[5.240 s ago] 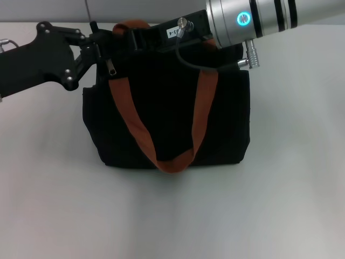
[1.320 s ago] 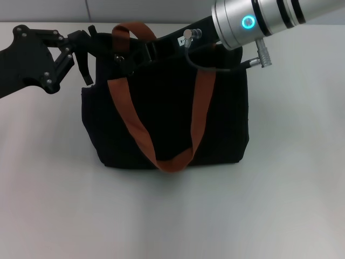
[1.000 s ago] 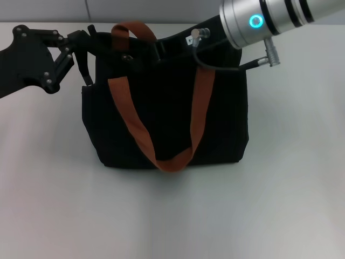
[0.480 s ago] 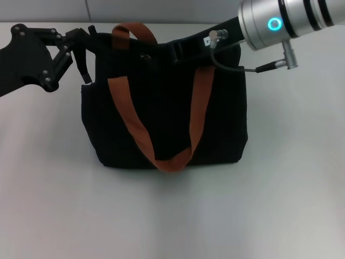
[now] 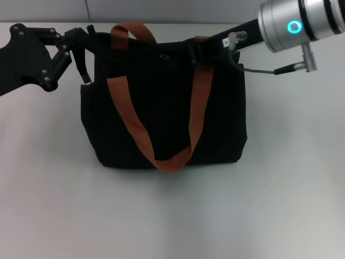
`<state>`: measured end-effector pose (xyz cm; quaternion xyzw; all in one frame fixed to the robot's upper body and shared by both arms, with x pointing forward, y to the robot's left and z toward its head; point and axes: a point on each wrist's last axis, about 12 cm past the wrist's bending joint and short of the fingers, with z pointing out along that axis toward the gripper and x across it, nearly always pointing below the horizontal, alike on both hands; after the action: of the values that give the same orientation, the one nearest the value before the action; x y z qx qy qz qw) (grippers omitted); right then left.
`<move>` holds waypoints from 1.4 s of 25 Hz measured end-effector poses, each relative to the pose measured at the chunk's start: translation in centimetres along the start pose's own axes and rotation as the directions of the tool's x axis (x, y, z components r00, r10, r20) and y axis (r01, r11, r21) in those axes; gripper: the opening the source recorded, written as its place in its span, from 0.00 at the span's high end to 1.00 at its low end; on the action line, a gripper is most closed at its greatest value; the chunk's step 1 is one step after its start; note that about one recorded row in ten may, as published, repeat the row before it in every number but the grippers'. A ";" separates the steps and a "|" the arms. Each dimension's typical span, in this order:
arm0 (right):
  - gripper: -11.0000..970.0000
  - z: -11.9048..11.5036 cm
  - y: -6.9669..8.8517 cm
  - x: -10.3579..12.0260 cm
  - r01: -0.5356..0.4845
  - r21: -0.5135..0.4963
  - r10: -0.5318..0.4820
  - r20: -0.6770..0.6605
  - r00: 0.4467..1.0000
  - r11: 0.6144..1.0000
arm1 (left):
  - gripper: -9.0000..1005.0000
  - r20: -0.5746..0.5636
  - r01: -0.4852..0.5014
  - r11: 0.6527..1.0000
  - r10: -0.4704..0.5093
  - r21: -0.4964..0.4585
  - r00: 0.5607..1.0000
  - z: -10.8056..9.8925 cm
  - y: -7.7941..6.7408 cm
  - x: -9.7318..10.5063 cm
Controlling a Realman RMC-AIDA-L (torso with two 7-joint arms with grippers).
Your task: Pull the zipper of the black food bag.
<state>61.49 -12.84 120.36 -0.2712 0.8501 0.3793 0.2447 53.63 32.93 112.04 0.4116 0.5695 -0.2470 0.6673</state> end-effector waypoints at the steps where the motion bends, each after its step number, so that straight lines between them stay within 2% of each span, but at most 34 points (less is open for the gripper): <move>1: 0.99 -0.2 -0.1 0.1 -0.005 0.002 0.005 0.002 1.000 1.000 | 0.92 0.000 0.001 1.000 -0.001 0.000 1.000 0.0 0.0 0.0; 35: 0.99 -6.0 -4.5 3.4 -0.153 0.084 0.140 0.141 0.980 0.985 | 0.92 0.011 0.018 1.000 -0.018 -0.010 1.000 0.1 0.3 -0.2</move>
<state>60.66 -21.02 119.48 -0.1699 0.8663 0.3732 0.2852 53.82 32.99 112.30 0.4016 0.5709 -0.2521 0.6702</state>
